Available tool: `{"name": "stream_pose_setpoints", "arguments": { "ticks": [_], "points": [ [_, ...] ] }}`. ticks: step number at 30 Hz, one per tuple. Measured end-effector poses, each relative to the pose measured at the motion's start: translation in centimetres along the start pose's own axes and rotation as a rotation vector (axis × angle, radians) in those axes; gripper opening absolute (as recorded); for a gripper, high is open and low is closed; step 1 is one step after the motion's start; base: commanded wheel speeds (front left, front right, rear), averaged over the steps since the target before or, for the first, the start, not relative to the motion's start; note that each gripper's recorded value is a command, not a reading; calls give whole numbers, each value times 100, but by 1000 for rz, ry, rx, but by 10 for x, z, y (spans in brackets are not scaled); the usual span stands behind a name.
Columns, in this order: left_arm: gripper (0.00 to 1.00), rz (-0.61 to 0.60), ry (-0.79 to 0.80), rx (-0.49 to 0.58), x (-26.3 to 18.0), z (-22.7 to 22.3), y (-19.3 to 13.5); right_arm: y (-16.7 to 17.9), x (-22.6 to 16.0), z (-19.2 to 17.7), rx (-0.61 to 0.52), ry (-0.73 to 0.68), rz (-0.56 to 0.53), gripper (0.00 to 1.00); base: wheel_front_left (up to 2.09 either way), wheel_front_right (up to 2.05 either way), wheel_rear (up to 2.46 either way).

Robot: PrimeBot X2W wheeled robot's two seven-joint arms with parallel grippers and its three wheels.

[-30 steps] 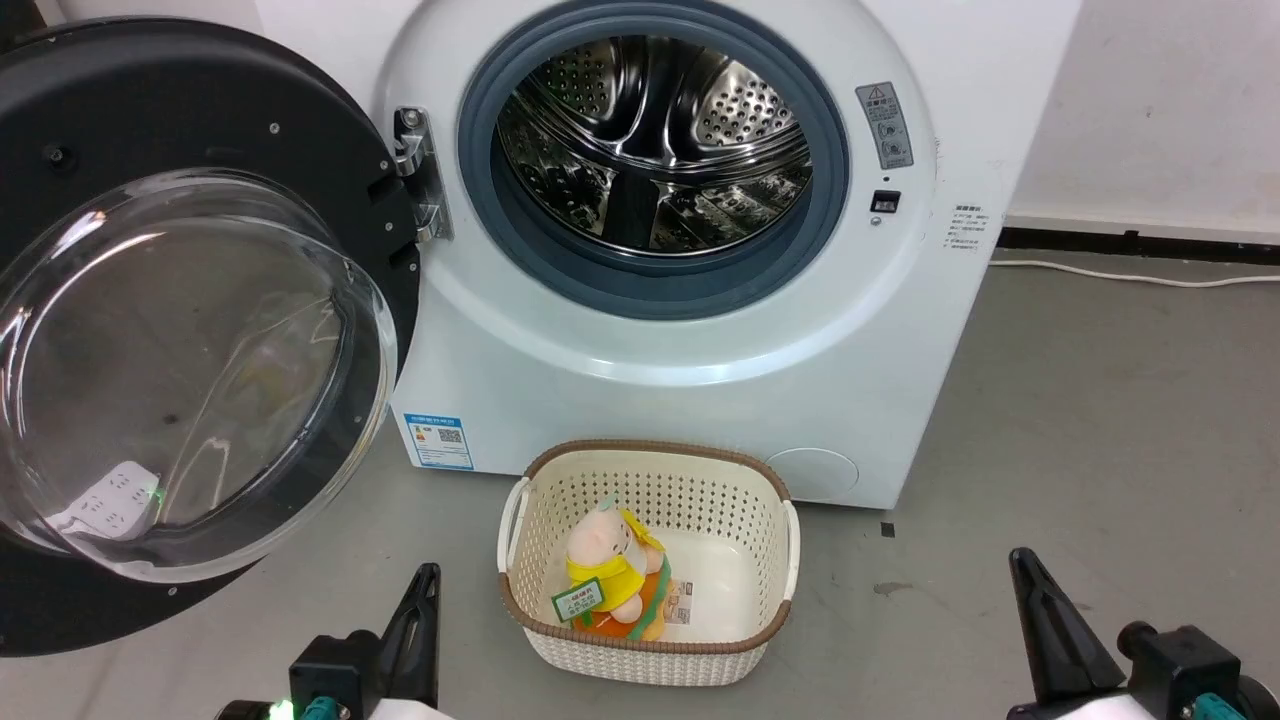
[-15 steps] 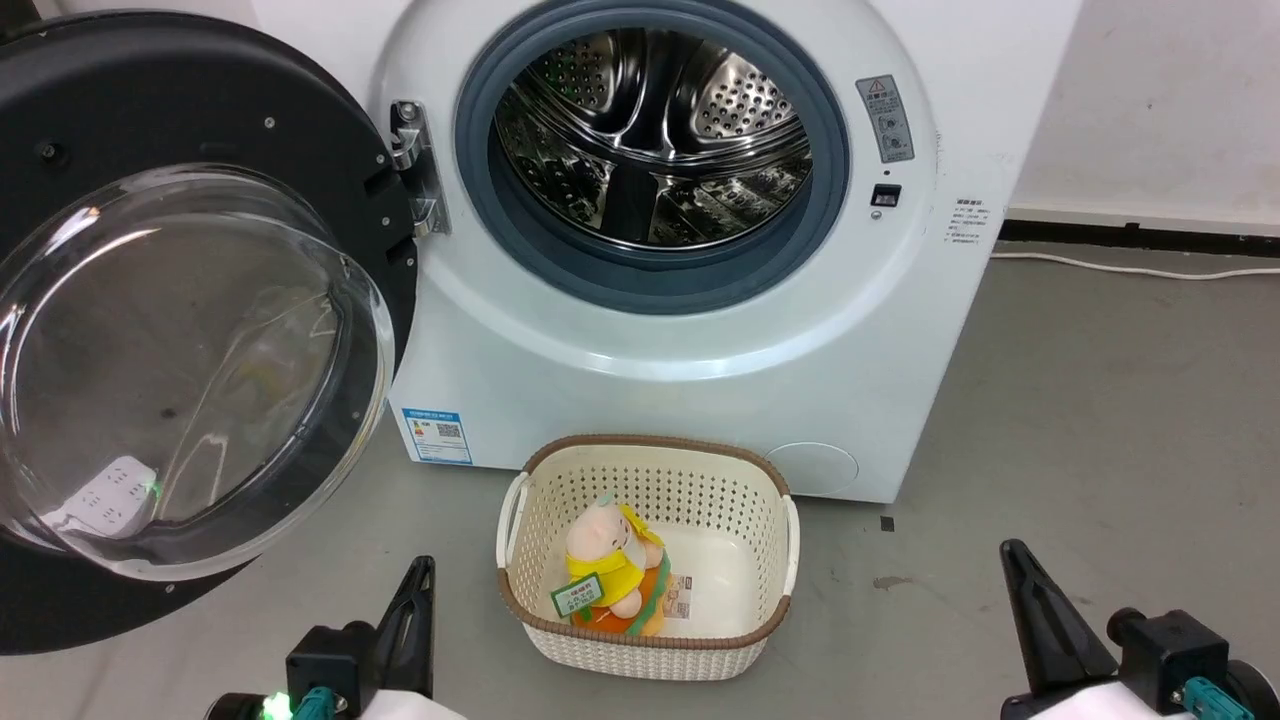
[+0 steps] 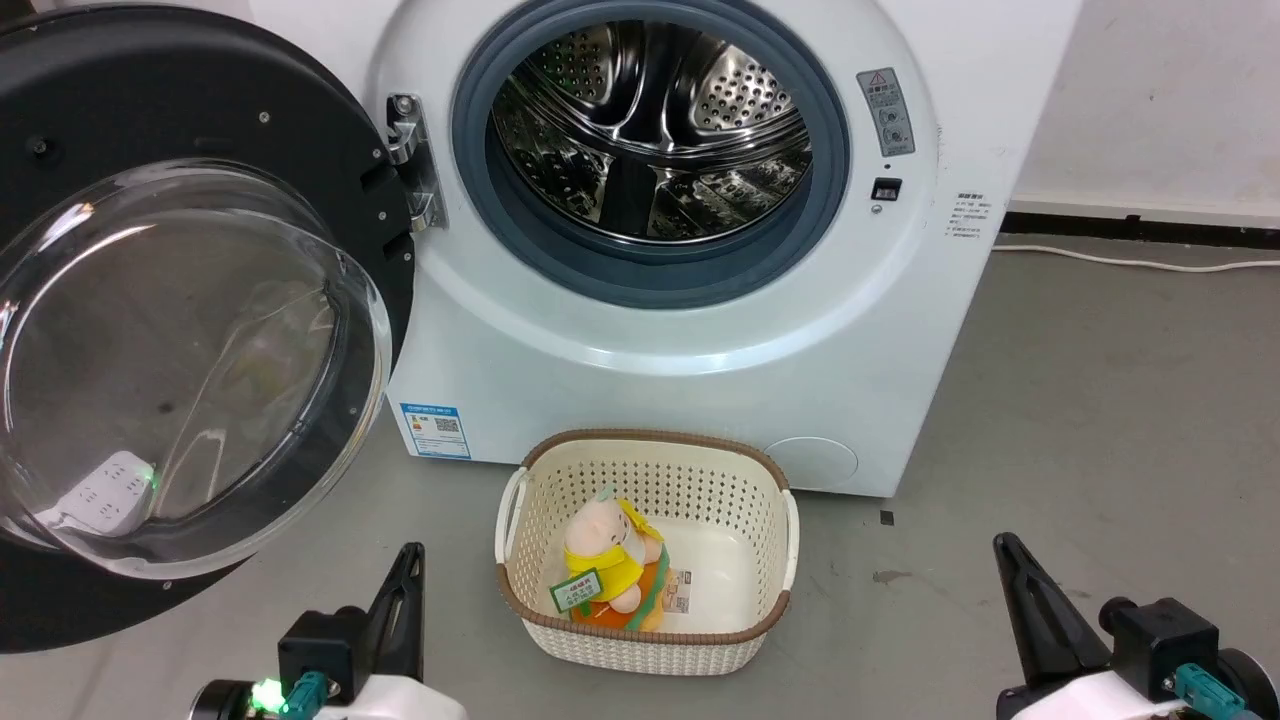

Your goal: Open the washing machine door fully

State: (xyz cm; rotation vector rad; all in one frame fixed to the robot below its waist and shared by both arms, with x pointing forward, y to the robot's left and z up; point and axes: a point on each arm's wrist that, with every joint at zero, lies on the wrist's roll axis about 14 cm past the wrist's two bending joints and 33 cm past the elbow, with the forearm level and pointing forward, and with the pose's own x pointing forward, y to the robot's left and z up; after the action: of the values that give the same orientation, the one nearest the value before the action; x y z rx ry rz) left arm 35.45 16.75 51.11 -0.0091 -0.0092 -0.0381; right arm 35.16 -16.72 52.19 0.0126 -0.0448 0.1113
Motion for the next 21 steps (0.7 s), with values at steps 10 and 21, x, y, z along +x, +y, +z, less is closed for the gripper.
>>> {"name": "stream_pose_setpoints", "arguments": {
  "ticks": [10, 21],
  "points": [
    [0, 5, 4, 13, 3, 2, 2, 1, 3, -1, -14, 16, 4, 0, 0, 0, 0],
    [0, 13, 15, 20, 6, 3, 3, 1, 7, -2, -26, 34, 7, 0, 0, 0, 0]
  ]
}}
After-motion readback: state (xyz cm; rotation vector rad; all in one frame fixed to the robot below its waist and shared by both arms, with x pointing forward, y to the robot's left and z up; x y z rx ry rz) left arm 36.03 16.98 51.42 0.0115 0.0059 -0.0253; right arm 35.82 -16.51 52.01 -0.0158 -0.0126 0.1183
